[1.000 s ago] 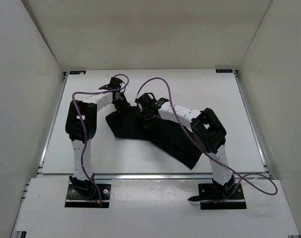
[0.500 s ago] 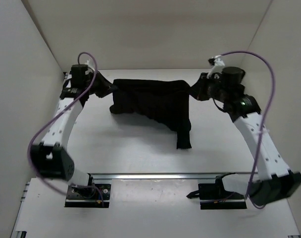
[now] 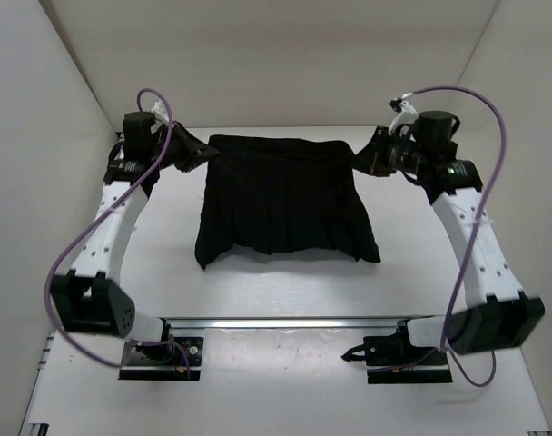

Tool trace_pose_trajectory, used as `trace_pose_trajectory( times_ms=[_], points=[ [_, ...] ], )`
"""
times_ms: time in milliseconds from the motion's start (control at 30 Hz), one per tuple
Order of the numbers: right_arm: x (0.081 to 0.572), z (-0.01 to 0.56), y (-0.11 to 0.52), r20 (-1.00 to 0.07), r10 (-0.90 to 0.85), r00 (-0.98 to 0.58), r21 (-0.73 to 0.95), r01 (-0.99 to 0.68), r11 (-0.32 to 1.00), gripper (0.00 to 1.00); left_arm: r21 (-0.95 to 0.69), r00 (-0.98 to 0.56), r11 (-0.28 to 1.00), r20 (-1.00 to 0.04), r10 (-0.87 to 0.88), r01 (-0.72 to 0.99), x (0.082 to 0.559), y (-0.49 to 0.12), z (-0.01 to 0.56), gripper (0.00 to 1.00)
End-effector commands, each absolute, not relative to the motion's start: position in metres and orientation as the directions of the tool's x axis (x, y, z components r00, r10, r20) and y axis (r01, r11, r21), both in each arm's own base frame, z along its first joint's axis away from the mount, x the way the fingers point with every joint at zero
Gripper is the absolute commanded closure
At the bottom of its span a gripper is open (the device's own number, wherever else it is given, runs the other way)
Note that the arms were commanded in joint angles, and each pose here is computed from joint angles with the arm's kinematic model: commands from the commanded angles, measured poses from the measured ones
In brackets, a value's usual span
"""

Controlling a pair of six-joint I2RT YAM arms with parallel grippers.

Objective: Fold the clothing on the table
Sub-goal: Flatten the skirt out

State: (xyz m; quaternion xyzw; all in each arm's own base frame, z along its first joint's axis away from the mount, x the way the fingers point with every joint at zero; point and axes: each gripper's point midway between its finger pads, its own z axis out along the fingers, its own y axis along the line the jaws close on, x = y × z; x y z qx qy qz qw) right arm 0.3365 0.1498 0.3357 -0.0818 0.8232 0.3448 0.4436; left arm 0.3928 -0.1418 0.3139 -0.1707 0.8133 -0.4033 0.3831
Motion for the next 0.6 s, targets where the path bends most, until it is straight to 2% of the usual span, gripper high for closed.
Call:
trace_pose_trajectory(
  times_ms=[0,67,167,267,333,467,500,533,567],
  points=[
    [0.383,0.368,0.156,-0.837,0.198,-0.511,0.474,-0.494,0.729,1.00,-0.815,-0.539,0.563,-0.539,-0.647,0.138,0.429,-0.140,0.377,1.00],
    [0.403,0.388,0.159,-0.862,0.181,-0.474,0.443,-0.529,0.724,1.00,-0.812,-0.502,0.542,-0.569,-0.652,0.216,0.443,-0.143,0.415,1.00],
    [0.422,0.460,0.168,-0.930,0.164,-0.330,0.345,-0.626,0.699,1.00,-0.816,-0.448,0.485,-0.578,-0.682,0.315,0.459,-0.139,0.461,1.00],
    [0.426,0.470,0.161,-0.930,0.190,-0.314,0.351,-0.612,0.708,1.00,-0.790,-0.397,0.510,-0.612,-0.684,0.340,0.451,-0.132,0.474,1.00],
    [0.431,0.442,0.152,-0.903,0.202,-0.380,0.404,-0.583,0.705,1.00,-0.785,-0.402,0.524,-0.619,-0.675,0.329,0.443,-0.132,0.459,1.00],
    [0.418,0.352,0.141,-0.820,0.196,-0.538,0.487,-0.475,0.733,1.00,-0.832,-0.486,0.486,-0.552,-0.678,0.267,0.408,-0.135,0.383,0.96],
    [0.406,0.322,0.136,-0.783,0.193,-0.591,0.509,-0.430,0.746,1.00,-0.843,-0.530,0.490,-0.527,-0.664,0.223,0.391,-0.139,0.346,0.91],
    [0.398,0.303,0.135,-0.762,0.181,-0.622,0.513,-0.409,0.754,1.00,-0.832,-0.555,0.511,-0.534,-0.638,0.214,0.379,-0.142,0.326,0.79],
    [0.380,0.271,0.128,-0.706,0.181,-0.684,0.536,-0.350,0.768,1.00,-0.827,-0.600,0.534,-0.519,-0.608,0.175,0.358,-0.144,0.288,0.73]
  ],
)
